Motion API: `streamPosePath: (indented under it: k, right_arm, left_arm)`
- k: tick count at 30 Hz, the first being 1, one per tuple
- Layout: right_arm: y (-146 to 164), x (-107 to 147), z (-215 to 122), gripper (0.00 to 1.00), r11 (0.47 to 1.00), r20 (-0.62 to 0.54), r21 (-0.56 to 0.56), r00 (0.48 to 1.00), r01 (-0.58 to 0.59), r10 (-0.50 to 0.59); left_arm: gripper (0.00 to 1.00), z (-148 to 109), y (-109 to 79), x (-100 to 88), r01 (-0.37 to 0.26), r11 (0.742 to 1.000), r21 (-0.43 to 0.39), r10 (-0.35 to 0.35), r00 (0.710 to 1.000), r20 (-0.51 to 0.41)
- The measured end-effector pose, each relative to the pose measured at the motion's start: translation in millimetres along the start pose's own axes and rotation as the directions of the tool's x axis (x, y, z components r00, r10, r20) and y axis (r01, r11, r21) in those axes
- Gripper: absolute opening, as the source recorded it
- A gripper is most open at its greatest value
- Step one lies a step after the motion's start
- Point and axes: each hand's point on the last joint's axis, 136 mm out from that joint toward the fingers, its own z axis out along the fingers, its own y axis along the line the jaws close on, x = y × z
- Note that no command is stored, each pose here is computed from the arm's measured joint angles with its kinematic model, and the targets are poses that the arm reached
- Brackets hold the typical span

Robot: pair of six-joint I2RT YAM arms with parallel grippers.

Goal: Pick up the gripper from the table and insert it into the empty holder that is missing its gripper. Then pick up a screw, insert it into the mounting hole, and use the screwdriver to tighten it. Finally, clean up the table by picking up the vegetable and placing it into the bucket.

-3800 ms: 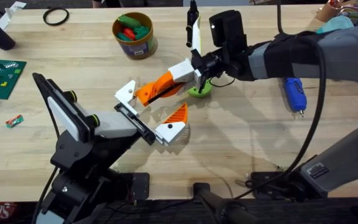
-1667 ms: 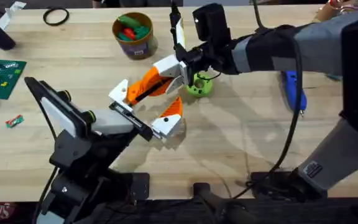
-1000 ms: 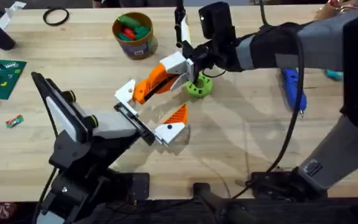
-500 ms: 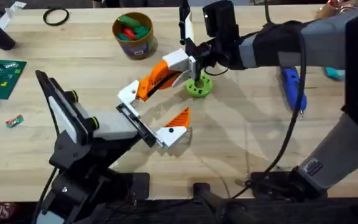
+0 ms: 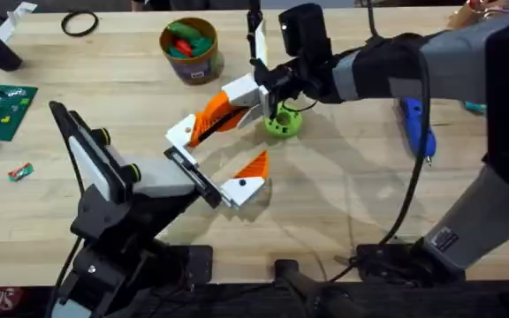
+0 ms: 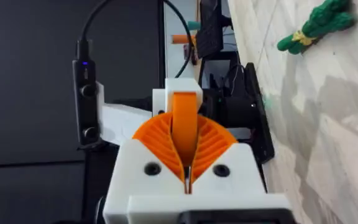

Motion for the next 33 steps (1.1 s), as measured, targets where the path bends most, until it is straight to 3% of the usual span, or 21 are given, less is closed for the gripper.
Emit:
streamPosePath:
  k: [33]
  right_arm:
    - [-1.6,1.8,13.1,0.009,1.0,-0.018,0.009,1.0,0.011,-0.011]
  left_arm:
    - [0.988,0.0,0.8,0.1,0.018,1.0,-0.005,-0.018,1.0,0.0]
